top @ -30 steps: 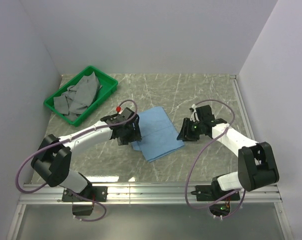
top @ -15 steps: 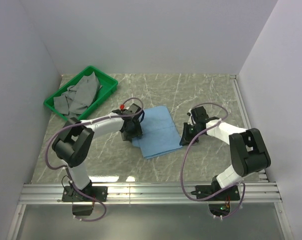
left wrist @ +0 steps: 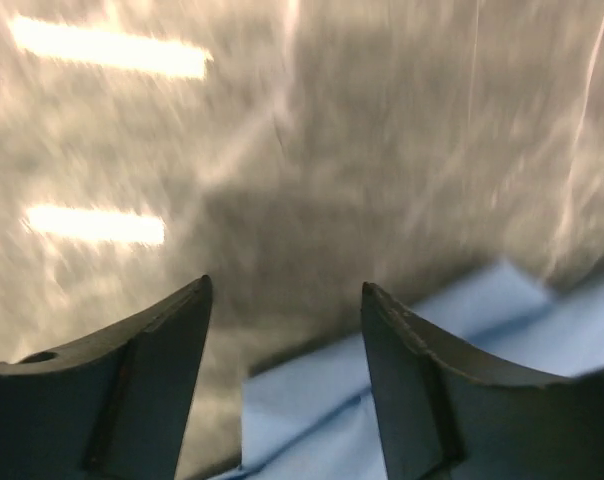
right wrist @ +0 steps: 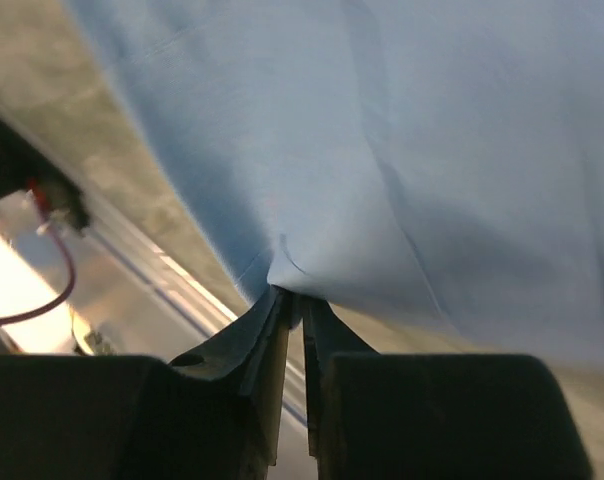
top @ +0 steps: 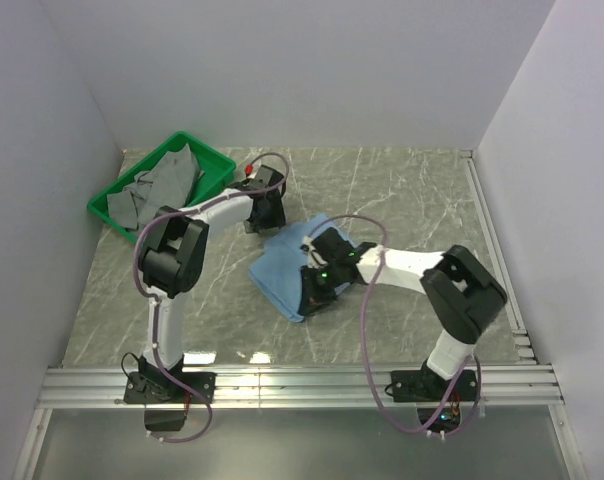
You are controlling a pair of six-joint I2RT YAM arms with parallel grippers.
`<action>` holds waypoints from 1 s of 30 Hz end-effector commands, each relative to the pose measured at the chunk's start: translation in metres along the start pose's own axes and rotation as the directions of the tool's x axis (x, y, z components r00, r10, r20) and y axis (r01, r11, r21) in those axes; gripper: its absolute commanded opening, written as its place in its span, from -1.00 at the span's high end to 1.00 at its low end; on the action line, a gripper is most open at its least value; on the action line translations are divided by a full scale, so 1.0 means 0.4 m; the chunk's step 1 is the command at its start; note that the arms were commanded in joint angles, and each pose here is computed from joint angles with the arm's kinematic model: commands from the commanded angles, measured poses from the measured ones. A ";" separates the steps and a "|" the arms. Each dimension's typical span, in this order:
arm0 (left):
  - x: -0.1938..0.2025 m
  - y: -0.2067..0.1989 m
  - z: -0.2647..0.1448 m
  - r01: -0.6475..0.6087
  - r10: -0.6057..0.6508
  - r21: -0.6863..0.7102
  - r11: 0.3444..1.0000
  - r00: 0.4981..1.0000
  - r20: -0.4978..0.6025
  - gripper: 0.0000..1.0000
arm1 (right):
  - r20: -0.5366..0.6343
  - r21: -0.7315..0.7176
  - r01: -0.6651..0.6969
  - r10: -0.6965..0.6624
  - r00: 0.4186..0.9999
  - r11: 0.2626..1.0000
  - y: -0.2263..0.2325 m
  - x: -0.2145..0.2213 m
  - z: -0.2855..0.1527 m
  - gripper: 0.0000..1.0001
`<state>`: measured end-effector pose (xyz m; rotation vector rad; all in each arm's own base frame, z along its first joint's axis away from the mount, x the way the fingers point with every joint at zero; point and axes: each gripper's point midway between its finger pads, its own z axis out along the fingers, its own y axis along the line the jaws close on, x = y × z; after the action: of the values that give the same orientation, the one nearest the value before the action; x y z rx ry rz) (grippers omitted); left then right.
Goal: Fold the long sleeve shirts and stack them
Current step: Fold the shirt
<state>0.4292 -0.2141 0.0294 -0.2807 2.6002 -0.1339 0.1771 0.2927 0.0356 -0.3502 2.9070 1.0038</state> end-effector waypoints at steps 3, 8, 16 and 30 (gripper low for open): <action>-0.171 0.002 -0.065 0.038 -0.047 0.058 0.998 0.983 0.177 -0.40 | 0.083 -0.079 0.102 -0.096 0.992 0.992 0.139 -0.097 -0.012 0.36; -0.146 0.061 -0.227 0.235 -0.252 0.105 0.966 0.945 0.207 -0.63 | 0.247 0.061 0.183 -0.192 0.950 0.981 0.107 -0.178 -0.135 0.01; 0.080 0.140 -0.330 0.397 -0.402 0.114 0.911 0.915 0.027 -0.74 | 0.443 0.260 -0.037 -0.085 0.892 0.965 -0.124 -0.274 -0.331 -0.05; 0.327 0.081 -0.245 0.356 -0.327 0.150 0.922 0.926 -0.188 -0.52 | 0.470 0.132 -0.257 0.167 0.866 0.957 -0.325 -0.320 -0.285 0.02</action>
<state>0.2527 -0.1939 0.0438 -0.6798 2.6770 -0.4588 0.3233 0.1391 0.0623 0.2277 2.6566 0.6271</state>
